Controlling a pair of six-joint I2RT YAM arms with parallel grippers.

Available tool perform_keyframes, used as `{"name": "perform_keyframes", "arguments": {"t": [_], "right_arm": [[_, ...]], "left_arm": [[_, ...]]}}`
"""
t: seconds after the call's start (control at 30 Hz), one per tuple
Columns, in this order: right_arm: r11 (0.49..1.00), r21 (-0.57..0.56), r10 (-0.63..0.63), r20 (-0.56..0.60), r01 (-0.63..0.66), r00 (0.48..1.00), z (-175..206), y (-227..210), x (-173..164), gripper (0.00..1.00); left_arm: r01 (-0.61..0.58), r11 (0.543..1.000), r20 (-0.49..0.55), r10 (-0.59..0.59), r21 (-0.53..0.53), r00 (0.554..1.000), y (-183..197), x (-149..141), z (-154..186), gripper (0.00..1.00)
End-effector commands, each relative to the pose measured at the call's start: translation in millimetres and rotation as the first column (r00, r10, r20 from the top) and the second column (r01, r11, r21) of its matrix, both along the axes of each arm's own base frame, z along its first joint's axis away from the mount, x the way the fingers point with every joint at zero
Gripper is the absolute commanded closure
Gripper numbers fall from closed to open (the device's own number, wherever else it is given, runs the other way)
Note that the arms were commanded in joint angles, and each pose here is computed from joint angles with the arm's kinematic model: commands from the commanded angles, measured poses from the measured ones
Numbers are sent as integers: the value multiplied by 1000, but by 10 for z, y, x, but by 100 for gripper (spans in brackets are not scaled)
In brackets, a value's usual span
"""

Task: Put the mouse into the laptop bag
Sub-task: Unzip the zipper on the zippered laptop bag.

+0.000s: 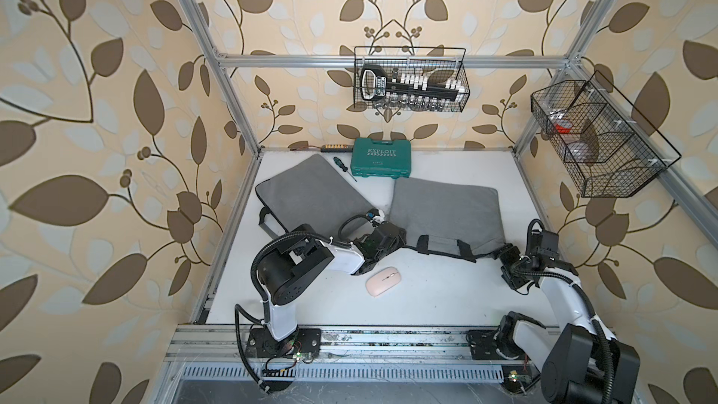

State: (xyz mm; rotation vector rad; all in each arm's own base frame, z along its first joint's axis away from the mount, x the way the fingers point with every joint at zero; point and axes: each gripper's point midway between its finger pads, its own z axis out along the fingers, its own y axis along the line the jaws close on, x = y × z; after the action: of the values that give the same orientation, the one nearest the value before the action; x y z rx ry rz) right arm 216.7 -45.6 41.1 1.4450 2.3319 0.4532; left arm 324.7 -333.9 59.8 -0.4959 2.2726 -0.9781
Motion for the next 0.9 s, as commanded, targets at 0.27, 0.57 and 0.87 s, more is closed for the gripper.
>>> {"name": "perform_keyframes", "arguments": {"t": [0.27, 0.57, 0.87], "right_arm": [[997, -58, 53, 189, -43, 981, 206, -113, 326, 24], [983, -153, 125, 181, -97, 976, 287, -126, 440, 35], [954, -254, 187, 76, -162, 979, 94, 131, 467, 40]], "left_arm": [[-30, 1000, 46, 30, 2, 999, 115, 161, 424, 31], [-30, 999, 27, 30, -10, 999, 194, 268, 375, 33], [-23, 1000, 40, 24, -10, 999, 212, 261, 476, 33]]}}
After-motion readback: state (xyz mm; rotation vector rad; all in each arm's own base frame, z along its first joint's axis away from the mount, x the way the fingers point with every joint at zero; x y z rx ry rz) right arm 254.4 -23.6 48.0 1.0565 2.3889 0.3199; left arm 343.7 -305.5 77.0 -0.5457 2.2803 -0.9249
